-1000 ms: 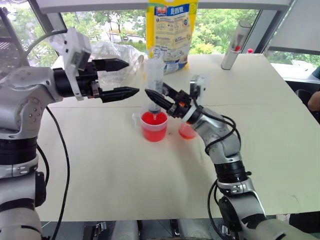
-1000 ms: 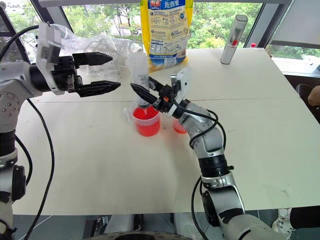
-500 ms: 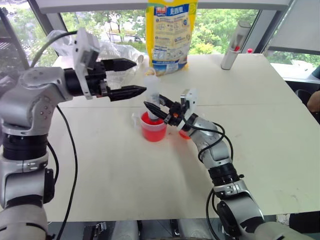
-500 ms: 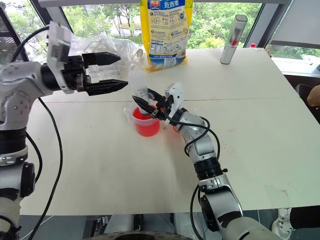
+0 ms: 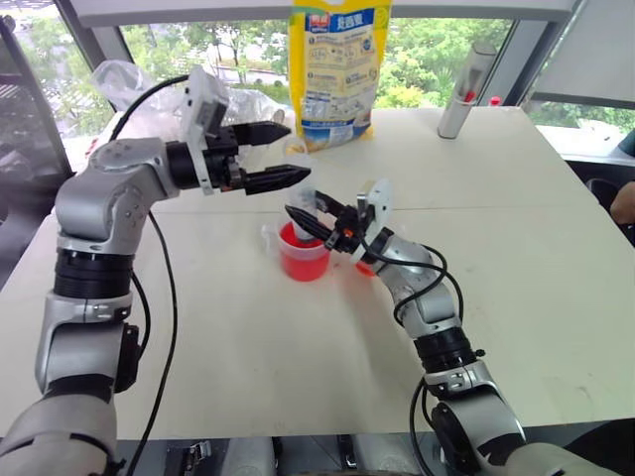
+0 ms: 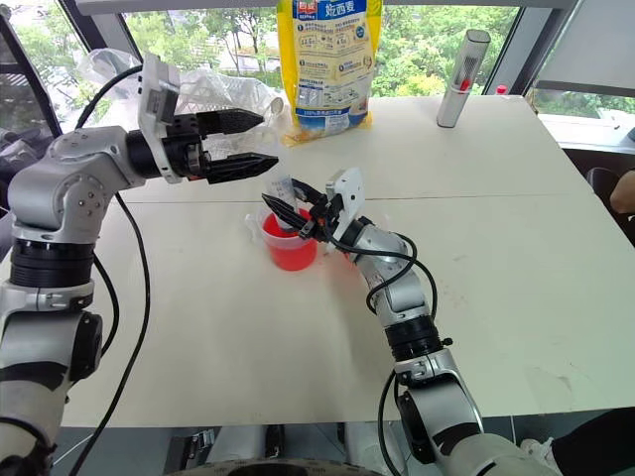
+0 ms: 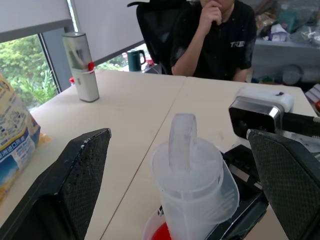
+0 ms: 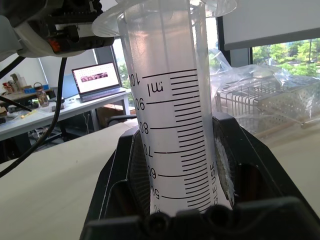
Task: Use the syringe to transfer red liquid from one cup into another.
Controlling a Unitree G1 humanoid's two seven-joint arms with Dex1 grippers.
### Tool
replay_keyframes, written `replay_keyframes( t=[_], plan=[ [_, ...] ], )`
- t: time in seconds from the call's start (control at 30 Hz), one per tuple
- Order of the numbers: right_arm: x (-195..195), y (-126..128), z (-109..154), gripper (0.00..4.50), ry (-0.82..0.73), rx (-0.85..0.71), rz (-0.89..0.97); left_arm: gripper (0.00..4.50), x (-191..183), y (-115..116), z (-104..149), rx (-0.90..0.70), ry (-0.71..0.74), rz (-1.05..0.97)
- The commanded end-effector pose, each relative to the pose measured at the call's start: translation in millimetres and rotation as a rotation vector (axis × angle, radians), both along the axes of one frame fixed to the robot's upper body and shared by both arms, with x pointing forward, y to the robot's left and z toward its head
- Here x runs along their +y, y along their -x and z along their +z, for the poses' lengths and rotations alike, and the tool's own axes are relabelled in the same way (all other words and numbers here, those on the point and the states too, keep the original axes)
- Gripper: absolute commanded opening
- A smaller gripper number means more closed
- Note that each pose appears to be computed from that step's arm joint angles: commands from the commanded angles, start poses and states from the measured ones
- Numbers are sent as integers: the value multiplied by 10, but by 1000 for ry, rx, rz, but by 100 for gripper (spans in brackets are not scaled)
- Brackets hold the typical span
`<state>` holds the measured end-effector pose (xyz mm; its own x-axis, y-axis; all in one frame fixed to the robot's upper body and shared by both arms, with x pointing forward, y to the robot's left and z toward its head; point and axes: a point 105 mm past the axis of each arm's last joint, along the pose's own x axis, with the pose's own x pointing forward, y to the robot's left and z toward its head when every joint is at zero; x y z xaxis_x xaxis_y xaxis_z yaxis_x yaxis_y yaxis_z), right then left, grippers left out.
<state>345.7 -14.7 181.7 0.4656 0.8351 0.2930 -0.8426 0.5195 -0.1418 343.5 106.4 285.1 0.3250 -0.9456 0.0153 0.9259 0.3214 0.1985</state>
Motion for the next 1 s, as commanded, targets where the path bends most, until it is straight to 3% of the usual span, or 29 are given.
replay_keyframes(
  t=[0.03,0.1,0.2,0.33,0.43,0.47,1.0],
  plan=[
    [41,54,72,139,1,-34,17,450,-42,28,132,-40,16,-21],
    [48,57,75,139,3,-37,18,450,-44,30,140,-36,24,-25],
    [51,54,76,139,6,-39,19,371,-38,34,145,-27,33,-29],
    [53,52,78,139,10,-41,19,169,-20,41,144,-18,37,-29],
    [50,50,77,139,14,-43,21,34,-15,46,136,-14,36,-28],
    [51,51,76,139,15,-43,22,10,-14,50,129,-14,35,-28],
    [72,112,-59,139,104,16,87,10,11,0,328,-83,66,9]
  ],
)
